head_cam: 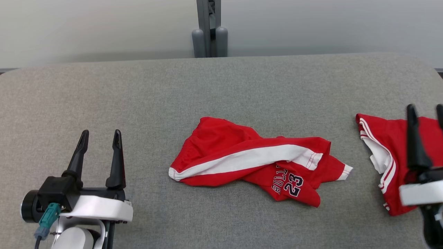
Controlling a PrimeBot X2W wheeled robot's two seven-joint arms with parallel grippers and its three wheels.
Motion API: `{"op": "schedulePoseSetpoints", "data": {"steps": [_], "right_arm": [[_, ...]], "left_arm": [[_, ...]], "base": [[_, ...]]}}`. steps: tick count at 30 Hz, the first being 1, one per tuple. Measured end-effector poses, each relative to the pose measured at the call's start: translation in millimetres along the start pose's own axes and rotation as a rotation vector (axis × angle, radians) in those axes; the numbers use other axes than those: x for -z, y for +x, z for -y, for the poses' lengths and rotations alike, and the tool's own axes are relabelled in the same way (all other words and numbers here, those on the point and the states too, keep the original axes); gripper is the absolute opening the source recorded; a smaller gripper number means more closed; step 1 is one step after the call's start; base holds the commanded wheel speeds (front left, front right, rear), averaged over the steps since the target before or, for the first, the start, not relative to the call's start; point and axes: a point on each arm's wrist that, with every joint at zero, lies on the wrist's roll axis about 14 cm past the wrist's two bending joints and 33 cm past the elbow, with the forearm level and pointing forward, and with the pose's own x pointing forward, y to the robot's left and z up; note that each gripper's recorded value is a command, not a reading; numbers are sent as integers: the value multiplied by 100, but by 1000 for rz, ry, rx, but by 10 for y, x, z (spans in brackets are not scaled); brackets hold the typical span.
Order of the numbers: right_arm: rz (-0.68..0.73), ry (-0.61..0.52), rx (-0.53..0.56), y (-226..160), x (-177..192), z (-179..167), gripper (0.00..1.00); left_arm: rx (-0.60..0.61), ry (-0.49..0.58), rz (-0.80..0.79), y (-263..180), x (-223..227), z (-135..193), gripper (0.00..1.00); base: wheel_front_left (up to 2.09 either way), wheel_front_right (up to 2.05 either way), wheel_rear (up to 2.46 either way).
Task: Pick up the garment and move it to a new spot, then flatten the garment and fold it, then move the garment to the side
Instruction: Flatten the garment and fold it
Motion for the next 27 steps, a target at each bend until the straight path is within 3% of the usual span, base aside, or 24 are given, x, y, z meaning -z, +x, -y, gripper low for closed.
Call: {"op": "schedulePoseSetpoints", "data": {"steps": [4, 9, 27], "right_arm": [[-10, -73, -32, -179, 48, -191, 100], [-67, -119, -7, -416, 204, -187, 100], [-124, -118, 32, -703, 276, -183, 100]], "left_arm": [[-4, 14, -6, -91, -11, -5, 100], [1, 37, -15, -241, 2, 19, 100], [3, 33, -3, -415, -46, 8, 100]], "base": [[0, 0, 0], [0, 0, 0], [0, 0, 0]]}}
